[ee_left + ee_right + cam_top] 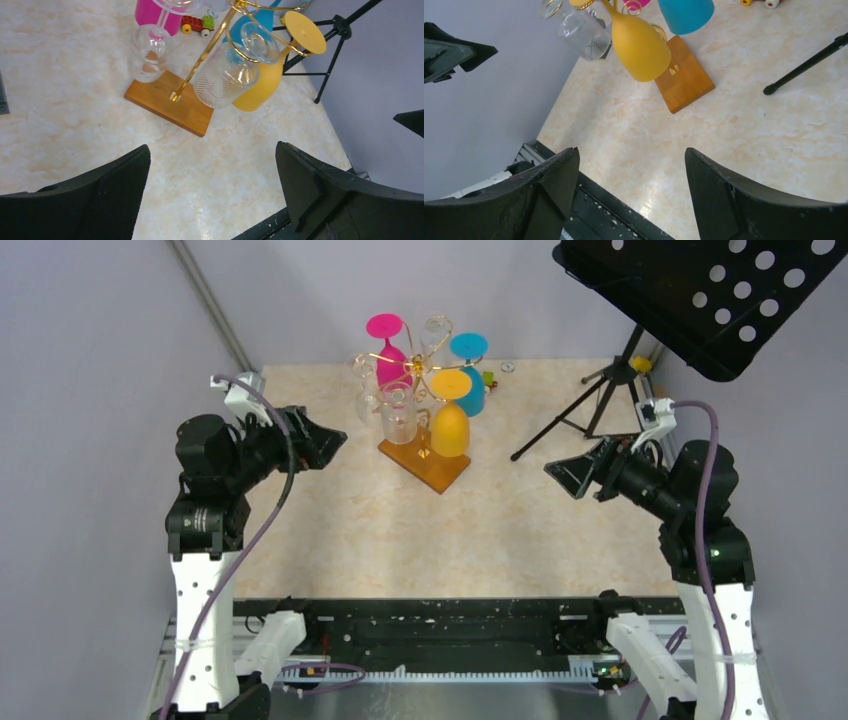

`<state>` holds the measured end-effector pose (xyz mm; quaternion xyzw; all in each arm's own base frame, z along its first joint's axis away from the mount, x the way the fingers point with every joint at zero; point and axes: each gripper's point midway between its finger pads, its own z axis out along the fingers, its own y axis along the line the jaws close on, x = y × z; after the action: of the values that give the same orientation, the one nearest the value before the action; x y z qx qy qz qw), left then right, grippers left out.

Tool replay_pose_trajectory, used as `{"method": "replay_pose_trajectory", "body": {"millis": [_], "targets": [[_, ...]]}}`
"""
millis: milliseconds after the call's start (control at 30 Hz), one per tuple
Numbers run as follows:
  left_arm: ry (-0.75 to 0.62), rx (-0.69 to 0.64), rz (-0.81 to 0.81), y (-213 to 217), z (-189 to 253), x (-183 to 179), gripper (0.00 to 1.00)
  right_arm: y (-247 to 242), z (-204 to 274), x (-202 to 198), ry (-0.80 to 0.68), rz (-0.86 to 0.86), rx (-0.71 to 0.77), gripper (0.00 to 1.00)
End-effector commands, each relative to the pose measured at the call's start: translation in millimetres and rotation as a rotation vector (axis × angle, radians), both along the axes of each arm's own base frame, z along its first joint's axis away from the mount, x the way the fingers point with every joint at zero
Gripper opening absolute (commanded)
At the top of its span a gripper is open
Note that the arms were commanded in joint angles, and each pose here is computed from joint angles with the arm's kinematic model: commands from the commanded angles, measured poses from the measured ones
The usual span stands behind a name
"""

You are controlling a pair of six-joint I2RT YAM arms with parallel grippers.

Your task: Take the wine glass off the wine glass rack

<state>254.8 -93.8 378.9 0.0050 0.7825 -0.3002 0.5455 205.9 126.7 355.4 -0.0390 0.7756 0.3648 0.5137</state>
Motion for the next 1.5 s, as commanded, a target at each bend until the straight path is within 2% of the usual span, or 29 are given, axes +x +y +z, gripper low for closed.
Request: {"method": "replay_pose_trajectory", "body": {"millis": [0, 167, 300, 533, 700, 833, 933, 1000, 1167, 1300, 1467], "targets": [[-0.118, -0.045, -0.072, -12, 27, -11, 0.99, 2, -11, -16, 0.0, 0.026, 0.004, 0.81], [-0.067, -0.153, -0.119, -25, 18, -11, 0.99, 3, -49, -34, 0.102, 0.066, -0.024, 0.82], [-0.086, -0.268, -0.169, -35, 22, -10, 0.99, 1, -65, -38, 0.143, 0.022, 0.008, 0.82], [-0.066, -0.414, -0.176, -41, 27, -4, 0.99, 16, -30, -27, 0.075, 0.019, 0.272, 0.79], [-0.051, -0.492, -0.211, -47, 37, 3, 0.98, 13, 3, -5, -0.052, -0.029, 0.491, 0.78], [-0.053, -0.54, -0.226, -55, 48, 10, 0.93, 11, 23, 10, -0.106, -0.037, 0.586, 0.79], [-0.017, -0.567, -0.203, -61, 45, 21, 0.86, 8, 32, 26, -0.087, -0.073, 0.641, 0.81], [-0.012, -0.565, -0.189, -63, 42, 29, 0.83, 10, 34, 41, -0.039, -0.097, 0.666, 0.81], [-0.023, -0.464, -0.136, -57, 28, 46, 0.82, 60, 40, 71, 0.014, -0.059, 0.604, 0.82], [-0.033, -0.324, -0.072, -45, 16, 53, 0.84, 98, 43, 95, -0.001, -0.051, 0.621, 0.84], [-0.055, -0.236, -0.017, -33, 11, 46, 0.89, 127, 43, 115, 0.012, -0.031, 0.71, 0.84]]}}
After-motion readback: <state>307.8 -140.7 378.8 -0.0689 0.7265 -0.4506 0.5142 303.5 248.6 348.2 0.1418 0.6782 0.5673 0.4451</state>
